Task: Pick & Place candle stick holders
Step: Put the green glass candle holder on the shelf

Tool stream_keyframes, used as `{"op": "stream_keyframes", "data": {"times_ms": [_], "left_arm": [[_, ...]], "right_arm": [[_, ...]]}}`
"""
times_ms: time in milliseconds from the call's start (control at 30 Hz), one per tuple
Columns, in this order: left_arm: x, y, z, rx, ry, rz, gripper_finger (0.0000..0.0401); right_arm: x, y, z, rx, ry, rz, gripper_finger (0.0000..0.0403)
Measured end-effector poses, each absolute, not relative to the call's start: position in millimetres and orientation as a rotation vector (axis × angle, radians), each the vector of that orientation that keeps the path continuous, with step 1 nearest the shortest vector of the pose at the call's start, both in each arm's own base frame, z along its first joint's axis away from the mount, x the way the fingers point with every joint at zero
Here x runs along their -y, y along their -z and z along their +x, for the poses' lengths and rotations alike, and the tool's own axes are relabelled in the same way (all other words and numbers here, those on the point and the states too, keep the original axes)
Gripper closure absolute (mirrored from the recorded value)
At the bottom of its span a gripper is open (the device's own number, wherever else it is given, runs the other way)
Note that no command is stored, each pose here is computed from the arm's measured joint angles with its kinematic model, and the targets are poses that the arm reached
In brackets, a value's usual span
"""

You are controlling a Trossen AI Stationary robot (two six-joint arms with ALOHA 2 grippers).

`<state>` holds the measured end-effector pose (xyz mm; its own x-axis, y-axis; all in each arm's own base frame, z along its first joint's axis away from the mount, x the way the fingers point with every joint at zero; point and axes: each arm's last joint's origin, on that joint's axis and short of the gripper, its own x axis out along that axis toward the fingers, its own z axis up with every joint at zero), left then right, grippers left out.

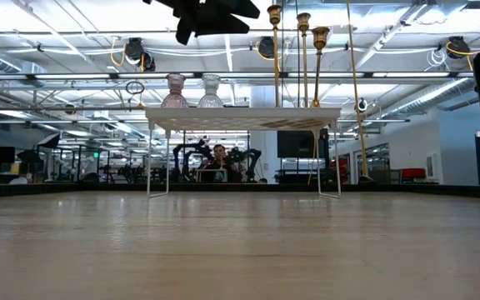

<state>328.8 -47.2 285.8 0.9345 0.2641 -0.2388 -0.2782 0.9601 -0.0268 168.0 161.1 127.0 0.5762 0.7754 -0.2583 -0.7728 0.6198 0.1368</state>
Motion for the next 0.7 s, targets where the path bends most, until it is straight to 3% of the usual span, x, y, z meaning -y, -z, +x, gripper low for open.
{"op": "stream_keyframes", "data": {"times_ms": [300, 600, 700], "left_arm": [[47, -288, 329, -0.215, -0.276, -0.064, 0.0219], [50, -291, 329, -0.189, -0.268, -0.065, 0.0219], [50, -297, 325, -0.173, -0.264, -0.064, 0.0219]], "right_arm": [[-164, -116, 174, -0.275, -0.878, -0.107, 0.0148], [-154, -119, 184, -0.25, -0.737, -0.091, 0.0232], [-149, -120, 189, -0.231, -0.707, -0.091, 0.024]]}}
